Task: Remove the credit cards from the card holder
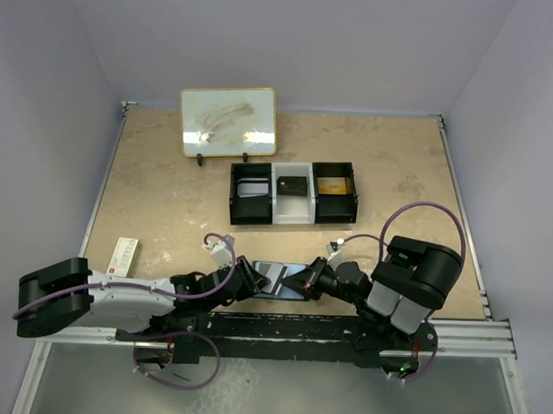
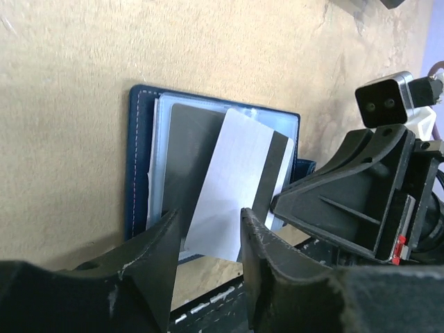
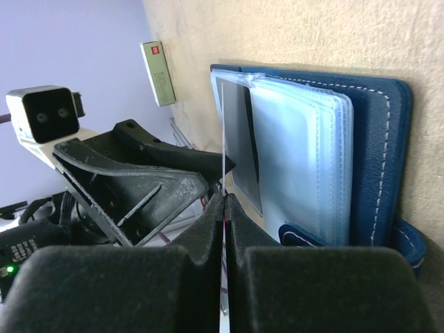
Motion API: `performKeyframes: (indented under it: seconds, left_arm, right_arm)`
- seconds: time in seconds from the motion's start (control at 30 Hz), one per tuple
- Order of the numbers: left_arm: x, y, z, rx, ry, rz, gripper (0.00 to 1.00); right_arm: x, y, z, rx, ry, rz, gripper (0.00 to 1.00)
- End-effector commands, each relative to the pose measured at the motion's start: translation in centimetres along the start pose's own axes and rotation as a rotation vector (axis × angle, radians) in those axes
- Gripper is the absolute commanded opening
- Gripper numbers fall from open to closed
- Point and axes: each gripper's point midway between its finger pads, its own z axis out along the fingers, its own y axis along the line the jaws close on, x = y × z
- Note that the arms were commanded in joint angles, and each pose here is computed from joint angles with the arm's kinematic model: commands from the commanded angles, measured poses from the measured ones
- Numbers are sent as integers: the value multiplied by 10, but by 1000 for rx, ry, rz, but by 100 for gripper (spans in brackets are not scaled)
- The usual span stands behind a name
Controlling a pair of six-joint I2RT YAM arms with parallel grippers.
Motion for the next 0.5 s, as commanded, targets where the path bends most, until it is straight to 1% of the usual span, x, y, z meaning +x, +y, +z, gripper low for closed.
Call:
performKeyframes:
  seconds: [0.0, 0.23, 0.47]
  left_arm:
    - [-19, -2, -4, -75, -70, 117, 38]
    - [-21, -18, 0, -56, -75, 174, 40]
    - [-15, -35, 8, -5, -55, 182, 39]
  right_arm:
    - [-3, 2, -4, -11, -16, -38, 0]
    - [-8, -9, 3, 187, -15, -170, 0]
    - [-2, -9, -7, 182, 29, -244, 0]
